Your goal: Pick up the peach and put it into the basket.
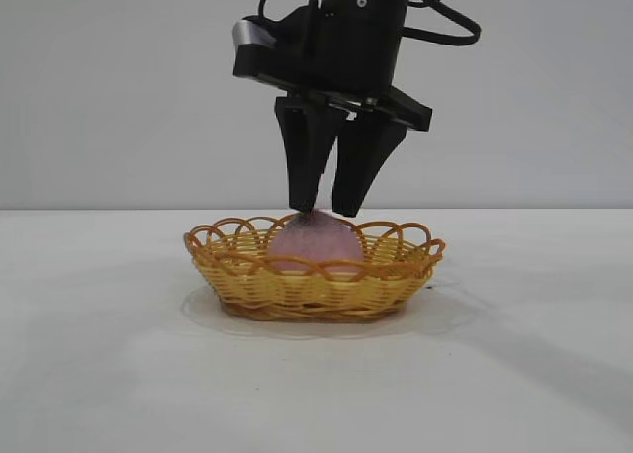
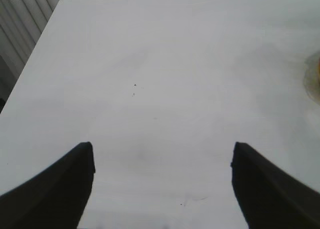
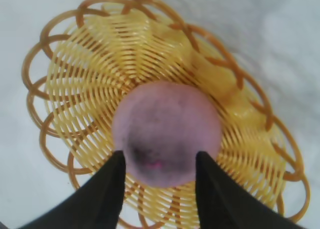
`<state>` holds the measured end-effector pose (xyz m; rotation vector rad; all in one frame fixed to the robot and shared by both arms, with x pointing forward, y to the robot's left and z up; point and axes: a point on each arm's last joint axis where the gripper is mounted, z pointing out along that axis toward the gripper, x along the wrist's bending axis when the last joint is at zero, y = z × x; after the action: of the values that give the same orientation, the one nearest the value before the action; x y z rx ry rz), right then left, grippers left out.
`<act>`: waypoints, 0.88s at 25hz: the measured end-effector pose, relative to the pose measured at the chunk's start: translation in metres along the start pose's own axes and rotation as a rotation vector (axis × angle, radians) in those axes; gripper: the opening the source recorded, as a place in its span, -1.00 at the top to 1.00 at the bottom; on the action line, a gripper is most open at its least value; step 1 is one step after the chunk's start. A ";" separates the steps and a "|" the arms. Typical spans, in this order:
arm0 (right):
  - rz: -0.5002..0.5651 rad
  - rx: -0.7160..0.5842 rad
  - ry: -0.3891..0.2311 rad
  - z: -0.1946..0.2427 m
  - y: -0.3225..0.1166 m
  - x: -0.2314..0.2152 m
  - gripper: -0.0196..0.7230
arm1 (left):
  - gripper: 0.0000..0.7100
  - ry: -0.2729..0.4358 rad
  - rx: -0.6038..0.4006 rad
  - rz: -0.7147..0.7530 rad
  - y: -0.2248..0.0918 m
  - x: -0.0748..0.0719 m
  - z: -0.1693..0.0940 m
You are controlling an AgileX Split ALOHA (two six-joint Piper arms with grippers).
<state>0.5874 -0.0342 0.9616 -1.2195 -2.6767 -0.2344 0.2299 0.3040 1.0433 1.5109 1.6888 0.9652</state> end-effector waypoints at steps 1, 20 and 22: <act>0.010 -0.009 -0.001 -0.004 -0.001 0.001 0.17 | -0.42 0.000 0.000 0.000 0.000 0.000 0.000; 0.430 -0.162 -0.255 -0.087 -0.044 -0.136 0.17 | -0.42 0.002 0.000 0.001 0.000 0.000 0.000; 0.508 -0.153 -0.260 -0.085 -0.056 -0.164 0.17 | -0.42 0.002 0.000 0.001 0.000 0.000 0.000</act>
<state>0.6600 -0.2087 1.0014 -2.0480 -2.4666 -0.2153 0.2299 0.3042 1.0433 1.5112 1.6894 0.9671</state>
